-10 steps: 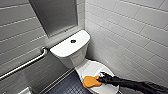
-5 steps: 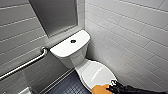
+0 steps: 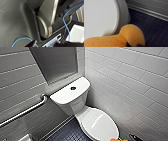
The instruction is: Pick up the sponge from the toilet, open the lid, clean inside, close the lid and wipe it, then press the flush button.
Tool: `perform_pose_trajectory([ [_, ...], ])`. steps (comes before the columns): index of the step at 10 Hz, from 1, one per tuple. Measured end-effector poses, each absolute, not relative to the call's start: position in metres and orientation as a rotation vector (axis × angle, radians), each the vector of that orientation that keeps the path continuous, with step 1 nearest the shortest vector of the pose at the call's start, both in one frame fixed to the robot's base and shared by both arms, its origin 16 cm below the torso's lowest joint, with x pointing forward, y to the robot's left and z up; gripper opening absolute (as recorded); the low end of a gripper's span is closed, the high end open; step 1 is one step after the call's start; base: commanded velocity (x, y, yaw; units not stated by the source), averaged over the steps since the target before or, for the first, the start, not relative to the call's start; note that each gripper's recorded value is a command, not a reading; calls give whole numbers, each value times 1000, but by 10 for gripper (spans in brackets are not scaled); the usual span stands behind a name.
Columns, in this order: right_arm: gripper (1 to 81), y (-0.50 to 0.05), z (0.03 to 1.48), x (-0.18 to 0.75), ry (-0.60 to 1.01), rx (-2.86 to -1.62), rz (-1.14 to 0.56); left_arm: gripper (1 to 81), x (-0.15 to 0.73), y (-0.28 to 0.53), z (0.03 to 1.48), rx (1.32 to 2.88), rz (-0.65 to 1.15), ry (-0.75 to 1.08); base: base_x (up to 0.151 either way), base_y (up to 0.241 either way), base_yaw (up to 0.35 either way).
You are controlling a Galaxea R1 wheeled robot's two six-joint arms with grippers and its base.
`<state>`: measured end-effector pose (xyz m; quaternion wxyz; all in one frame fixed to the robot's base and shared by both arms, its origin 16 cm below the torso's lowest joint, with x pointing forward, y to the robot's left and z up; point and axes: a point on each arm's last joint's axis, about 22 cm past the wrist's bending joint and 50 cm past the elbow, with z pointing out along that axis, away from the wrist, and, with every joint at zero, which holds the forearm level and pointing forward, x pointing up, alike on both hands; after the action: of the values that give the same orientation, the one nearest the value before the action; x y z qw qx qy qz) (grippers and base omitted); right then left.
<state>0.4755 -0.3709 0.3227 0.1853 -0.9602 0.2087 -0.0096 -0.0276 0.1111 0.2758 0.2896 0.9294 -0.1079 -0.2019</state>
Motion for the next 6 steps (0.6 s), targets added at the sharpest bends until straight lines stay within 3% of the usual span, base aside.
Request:
perform_pose_trajectory([
  [2, 10, -425, 324, 413, 669, -2759, 39, 811, -28, 121, 274, 2491, -542, -290, 0, 0, 0],
  [6, 10, -425, 317, 231, 777, -2716, 275, 811, -27, 122, 274, 2494, -539, -287, 0, 0, 0],
])
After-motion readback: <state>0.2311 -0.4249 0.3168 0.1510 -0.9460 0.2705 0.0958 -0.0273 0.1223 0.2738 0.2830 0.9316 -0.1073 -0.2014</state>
